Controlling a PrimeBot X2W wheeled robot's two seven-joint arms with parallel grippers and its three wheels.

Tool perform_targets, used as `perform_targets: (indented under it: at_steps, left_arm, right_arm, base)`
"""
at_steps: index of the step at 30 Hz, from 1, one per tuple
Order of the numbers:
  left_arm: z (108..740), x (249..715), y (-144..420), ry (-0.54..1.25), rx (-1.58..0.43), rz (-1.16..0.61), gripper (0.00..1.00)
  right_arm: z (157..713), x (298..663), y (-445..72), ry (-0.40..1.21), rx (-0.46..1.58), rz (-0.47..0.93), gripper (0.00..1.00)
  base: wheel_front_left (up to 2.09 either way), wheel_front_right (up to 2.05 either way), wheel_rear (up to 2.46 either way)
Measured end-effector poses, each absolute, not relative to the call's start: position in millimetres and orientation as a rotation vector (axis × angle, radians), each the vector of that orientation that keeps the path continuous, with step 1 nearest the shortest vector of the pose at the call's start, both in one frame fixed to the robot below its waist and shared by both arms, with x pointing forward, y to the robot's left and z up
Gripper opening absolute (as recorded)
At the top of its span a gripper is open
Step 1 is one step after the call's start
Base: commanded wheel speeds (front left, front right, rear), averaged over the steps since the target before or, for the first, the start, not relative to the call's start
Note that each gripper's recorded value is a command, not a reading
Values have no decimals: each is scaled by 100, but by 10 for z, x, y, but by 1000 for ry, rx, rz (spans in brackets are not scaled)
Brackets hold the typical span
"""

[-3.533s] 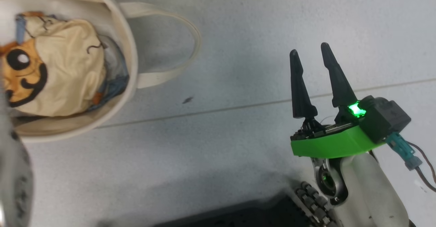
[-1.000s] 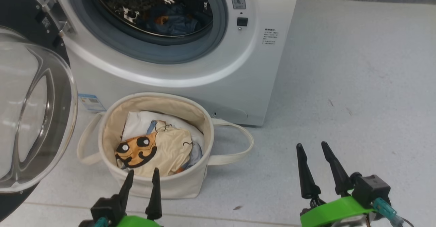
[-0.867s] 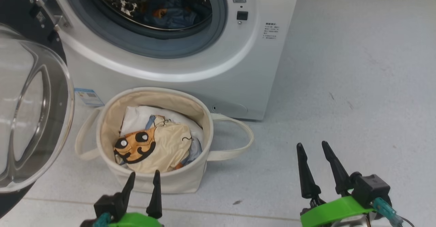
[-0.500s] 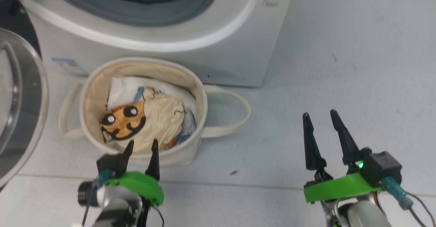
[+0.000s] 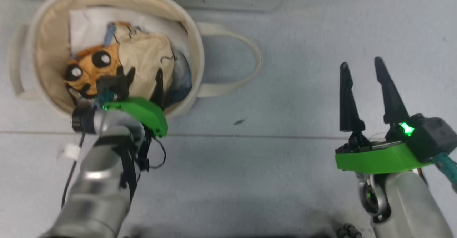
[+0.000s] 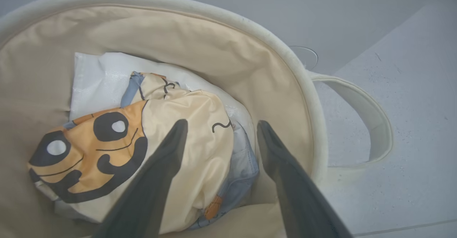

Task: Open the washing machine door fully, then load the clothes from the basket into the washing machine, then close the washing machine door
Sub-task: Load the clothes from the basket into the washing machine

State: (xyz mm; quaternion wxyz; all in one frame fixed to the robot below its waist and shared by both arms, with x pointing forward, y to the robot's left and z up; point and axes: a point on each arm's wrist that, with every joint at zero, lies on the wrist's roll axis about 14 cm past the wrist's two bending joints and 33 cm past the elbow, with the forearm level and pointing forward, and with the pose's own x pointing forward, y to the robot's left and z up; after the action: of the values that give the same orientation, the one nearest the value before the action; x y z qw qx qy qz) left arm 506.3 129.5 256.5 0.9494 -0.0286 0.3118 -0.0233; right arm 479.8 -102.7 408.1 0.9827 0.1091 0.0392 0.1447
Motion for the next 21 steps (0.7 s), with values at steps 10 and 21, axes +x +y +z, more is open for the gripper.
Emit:
perform_targets:
  at_steps: [10, 21]
  left_arm:
    - [1778, 5229, 1251, 808, -31, -27, 100]
    - [1260, 5449, 1369, 908, 76, 35, 100]
  right_arm:
    - [3386, 4820, -1230, 218, 206, 232, 100]
    - [2998, 4793, -1405, 292, 193, 180, 100]
  base:
    - [0, 0, 0]
    - [0, 0, 0]
